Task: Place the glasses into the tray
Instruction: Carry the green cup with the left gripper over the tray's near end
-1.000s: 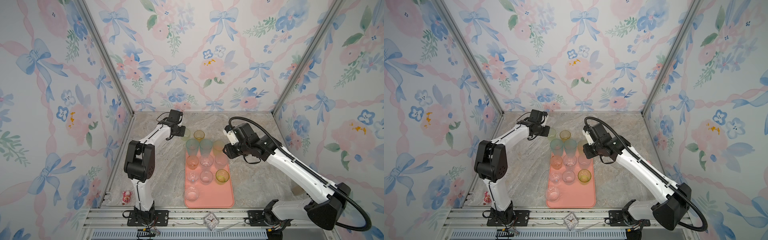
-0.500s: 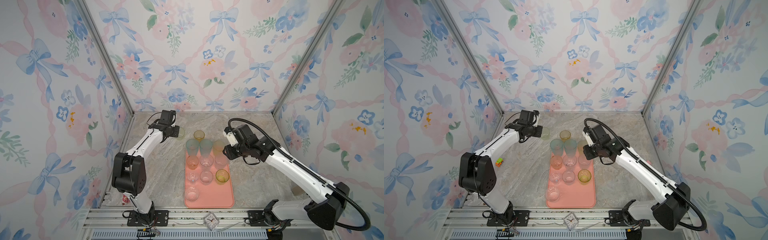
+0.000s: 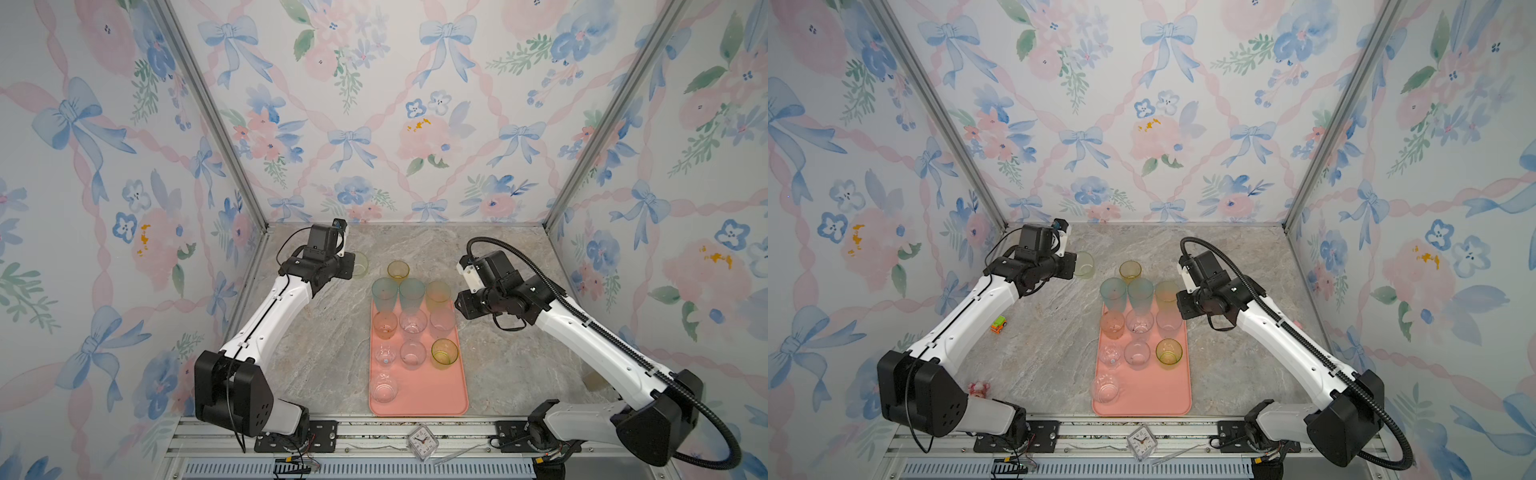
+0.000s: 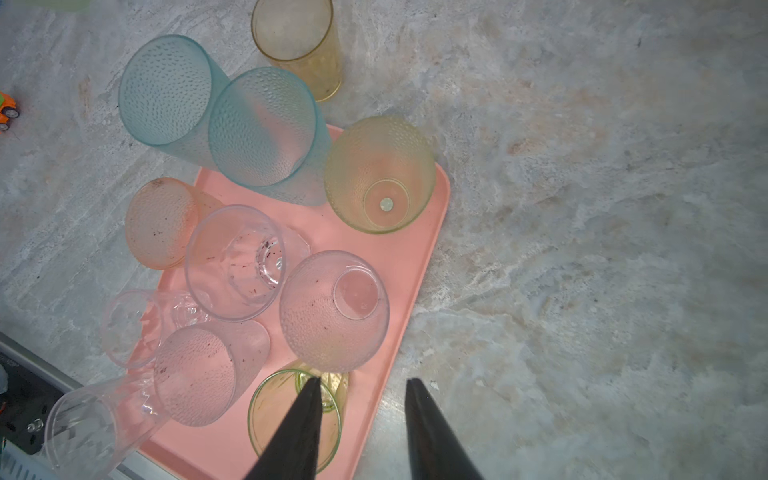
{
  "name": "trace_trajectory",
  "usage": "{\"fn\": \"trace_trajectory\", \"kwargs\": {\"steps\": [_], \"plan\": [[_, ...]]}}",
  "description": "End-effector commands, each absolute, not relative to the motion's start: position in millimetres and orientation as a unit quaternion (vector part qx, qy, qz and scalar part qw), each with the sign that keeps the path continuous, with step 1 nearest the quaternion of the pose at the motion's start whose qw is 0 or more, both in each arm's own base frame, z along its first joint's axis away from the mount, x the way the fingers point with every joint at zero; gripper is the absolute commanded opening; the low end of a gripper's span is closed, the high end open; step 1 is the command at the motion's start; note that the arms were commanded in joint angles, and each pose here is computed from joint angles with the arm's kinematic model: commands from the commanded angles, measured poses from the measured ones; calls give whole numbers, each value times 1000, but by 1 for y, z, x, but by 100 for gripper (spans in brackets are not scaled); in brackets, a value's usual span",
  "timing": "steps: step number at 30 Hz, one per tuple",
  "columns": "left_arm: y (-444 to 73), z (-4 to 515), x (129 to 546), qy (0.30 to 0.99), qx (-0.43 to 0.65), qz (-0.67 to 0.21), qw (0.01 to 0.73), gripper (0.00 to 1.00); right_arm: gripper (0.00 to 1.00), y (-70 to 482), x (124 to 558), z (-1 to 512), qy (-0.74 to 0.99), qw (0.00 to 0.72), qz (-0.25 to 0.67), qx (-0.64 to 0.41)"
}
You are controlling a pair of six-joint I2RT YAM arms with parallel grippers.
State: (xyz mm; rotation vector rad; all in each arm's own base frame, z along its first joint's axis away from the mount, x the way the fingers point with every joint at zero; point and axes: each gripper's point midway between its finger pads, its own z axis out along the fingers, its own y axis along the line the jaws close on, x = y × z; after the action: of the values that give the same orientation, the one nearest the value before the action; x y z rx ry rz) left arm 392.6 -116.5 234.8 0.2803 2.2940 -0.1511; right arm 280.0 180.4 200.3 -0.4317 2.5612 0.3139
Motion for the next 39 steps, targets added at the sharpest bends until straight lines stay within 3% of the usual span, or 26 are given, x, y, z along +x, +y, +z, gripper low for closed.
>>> {"fn": "trace_trajectory", "kwargs": {"steps": [1, 14, 33, 39], "plan": [[-131, 244, 369, 905, 138, -70, 396, 0, 37, 170, 282, 203, 945, 272, 116, -138], [-196, 268, 288, 879, 255, -136, 378, 1, 37, 142, 283, 197, 948, 283, 115, -88], [-316, 229, 168, 822, 475, -166, 267, 2, 37, 133, 291, 204, 938, 307, 153, -42], [-346, 205, 148, 809, 516, -149, 237, 1, 37, 134, 290, 205, 937, 308, 159, -40]]}}
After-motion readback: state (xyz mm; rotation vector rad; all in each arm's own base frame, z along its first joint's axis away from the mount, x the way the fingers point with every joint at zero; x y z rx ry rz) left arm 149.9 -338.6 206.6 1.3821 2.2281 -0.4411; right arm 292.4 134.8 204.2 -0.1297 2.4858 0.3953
